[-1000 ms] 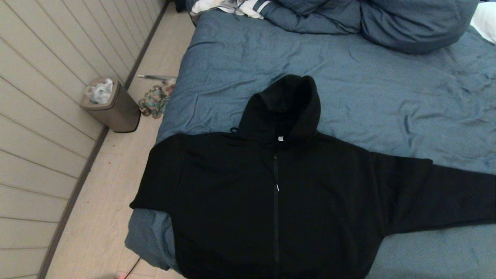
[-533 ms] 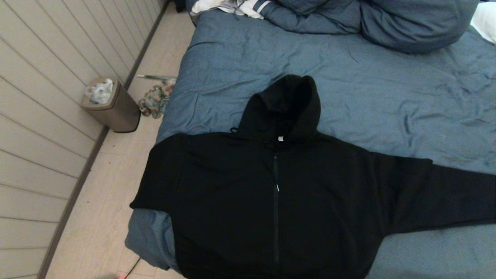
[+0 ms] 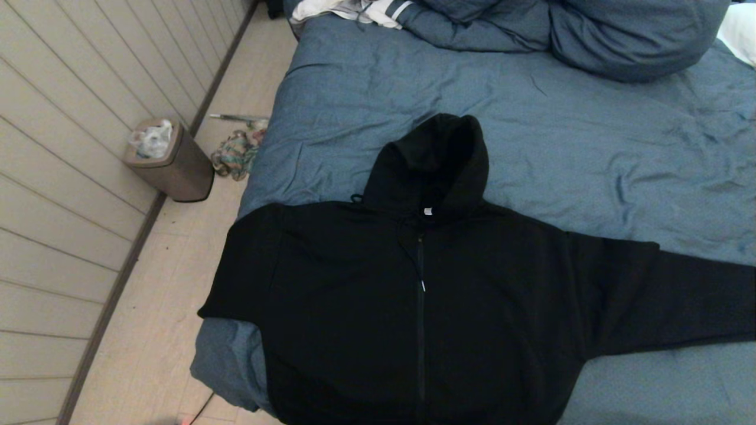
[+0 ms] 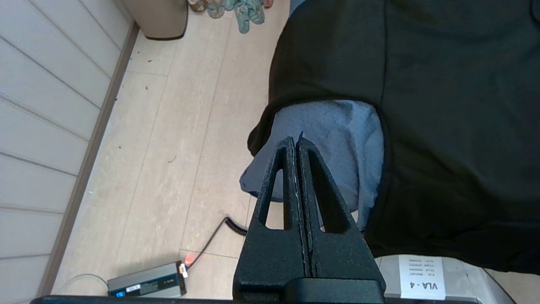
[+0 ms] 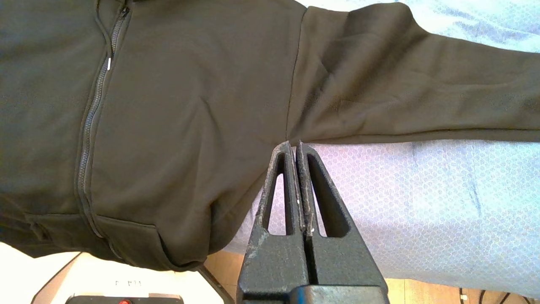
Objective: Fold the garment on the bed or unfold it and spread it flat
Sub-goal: Fold the black sweatshirt
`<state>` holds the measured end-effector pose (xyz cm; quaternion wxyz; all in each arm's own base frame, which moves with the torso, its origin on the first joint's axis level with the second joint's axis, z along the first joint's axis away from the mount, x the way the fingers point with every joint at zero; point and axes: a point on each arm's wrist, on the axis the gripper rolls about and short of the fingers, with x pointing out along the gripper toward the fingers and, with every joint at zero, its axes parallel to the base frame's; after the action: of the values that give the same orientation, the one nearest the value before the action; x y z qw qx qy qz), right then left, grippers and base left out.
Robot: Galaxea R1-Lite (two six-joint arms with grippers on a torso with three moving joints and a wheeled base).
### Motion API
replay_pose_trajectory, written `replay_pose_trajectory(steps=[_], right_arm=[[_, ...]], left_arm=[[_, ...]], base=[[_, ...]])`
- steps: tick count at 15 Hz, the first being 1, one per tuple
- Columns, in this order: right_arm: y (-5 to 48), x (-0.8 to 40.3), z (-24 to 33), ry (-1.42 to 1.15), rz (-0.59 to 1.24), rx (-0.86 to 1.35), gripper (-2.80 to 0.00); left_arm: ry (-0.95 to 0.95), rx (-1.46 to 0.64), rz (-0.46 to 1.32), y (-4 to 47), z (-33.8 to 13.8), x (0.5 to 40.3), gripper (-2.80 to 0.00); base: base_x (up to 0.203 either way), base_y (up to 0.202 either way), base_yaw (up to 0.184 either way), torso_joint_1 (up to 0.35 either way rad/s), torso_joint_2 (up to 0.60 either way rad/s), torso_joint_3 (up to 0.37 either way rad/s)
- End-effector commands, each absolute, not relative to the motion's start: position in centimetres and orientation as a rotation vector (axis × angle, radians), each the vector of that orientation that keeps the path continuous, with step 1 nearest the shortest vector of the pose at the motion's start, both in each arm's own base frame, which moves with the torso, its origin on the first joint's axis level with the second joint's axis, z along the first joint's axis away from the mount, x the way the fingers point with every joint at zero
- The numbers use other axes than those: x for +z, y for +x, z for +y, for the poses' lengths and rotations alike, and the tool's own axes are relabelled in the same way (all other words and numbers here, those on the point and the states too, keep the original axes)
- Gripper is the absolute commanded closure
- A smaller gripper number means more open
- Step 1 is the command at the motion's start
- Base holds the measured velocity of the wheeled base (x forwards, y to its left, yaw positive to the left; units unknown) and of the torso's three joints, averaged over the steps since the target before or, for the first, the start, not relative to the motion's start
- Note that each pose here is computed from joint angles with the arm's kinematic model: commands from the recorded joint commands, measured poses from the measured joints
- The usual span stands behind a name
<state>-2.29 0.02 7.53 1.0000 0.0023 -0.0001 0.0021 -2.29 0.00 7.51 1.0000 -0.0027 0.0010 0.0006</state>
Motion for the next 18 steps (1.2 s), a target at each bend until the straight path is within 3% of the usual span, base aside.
replay_pose_trajectory(steps=[1,18], right_arm=[[-2.35,7.46,0.02,0.005,-0.008,0.005,0.0],[-2.35,7.46,0.02,0.003,-0.008,0.005,0.0]], left_arm=[[-0.006,0.002,0.003,-2.28,0.0,7.52,0.0],[-0.006,0.002,0.005,-2.27,0.0,7.47,0.0]], base=[[0.0,0.0,0.0,0.0,0.0,0.0],[0.0,0.0,0.0,0.0,0.0,0.0]])
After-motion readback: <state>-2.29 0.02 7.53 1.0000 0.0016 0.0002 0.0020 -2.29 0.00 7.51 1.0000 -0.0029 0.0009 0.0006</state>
